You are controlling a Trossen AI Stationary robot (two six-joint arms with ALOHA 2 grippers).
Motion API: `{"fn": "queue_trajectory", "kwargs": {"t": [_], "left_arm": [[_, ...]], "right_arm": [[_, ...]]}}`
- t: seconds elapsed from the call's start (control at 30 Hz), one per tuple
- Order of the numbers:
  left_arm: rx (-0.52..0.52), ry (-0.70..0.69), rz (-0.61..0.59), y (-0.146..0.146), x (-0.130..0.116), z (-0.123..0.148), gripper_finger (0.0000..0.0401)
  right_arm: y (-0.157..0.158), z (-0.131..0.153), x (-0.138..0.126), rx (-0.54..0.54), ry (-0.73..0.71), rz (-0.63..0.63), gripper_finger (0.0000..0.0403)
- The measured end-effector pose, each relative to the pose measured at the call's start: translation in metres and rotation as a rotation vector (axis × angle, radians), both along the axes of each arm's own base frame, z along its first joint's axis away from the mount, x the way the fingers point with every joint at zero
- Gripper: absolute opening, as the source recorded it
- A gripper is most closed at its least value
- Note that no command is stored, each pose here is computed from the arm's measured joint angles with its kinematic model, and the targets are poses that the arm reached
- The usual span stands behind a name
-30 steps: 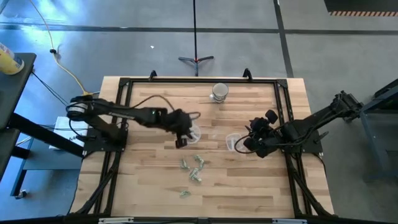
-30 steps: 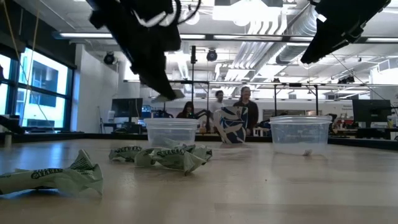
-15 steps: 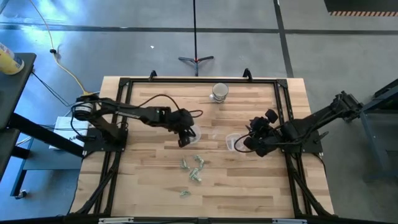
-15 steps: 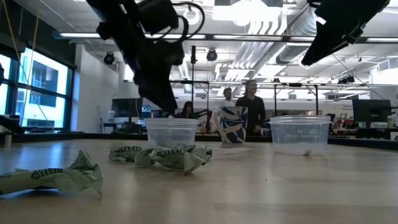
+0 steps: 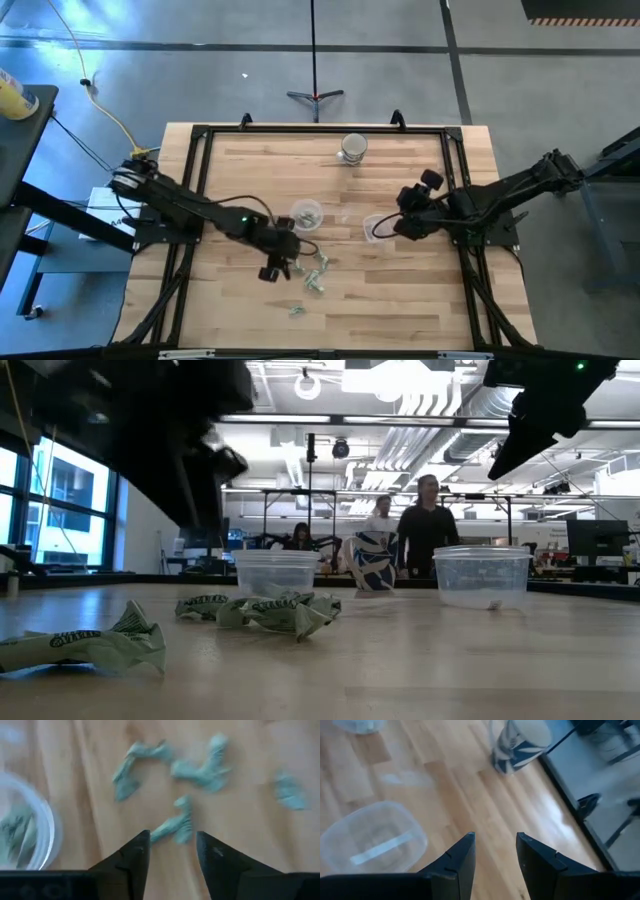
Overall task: Pick and place Stevia / Truvia into bins
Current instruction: Put the green stevia packet into the left transparent container
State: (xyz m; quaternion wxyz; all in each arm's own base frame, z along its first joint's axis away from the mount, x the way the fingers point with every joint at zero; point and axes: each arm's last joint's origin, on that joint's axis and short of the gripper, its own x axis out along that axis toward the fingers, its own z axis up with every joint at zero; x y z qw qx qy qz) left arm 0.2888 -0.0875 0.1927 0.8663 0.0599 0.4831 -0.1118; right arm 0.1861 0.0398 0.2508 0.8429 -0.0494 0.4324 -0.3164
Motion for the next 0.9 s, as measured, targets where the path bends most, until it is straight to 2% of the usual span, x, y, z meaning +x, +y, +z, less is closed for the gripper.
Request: {"fn": "queue_trajectory", "kwargs": {"t": [0.1, 0.23, 0.33, 0.4, 0.5, 0.7, 0.9], "left_arm": [[0.015, 0.037, 0.012, 0.007, 0.01, -0.01, 0.018], [0.075, 0.098, -0.04, 0.007, 0.012, -0.012, 0.018], [0.067, 0.151, 0.075, 0.006, 0.011, 0.001, 0.0185], [0.041, 0.194, 0.193, 0.006, 0.004, 0.011, 0.0185], [-0.003, 0.206, 0.312, -0.005, -0.007, 0.02, 0.0178], [0.027, 0.156, 0.428, -0.034, -0.038, 0.028, 0.0159], [0.096, 0.108, 0.515, -0.053, -0.059, 0.028, 0.015]], "right_arm": [[0.002, 0.0, 0.002, 0.051, 0.008, 0.038, 0.0133], [0.007, 0.001, 0.006, 0.091, -0.001, 0.111, 0.0133], [0.012, 0.005, 0.016, 0.136, -0.041, 0.244, 0.0133], [0.01, 0.008, 0.03, 0.192, -0.109, 0.324, 0.0133], [0.003, 0.006, 0.053, 0.277, -0.196, 0.378, 0.0133], [0.009, -0.016, 0.1, 0.387, -0.233, 0.415, 0.0133], [0.025, -0.025, 0.152, 0.368, -0.181, 0.446, 0.0133]]}}
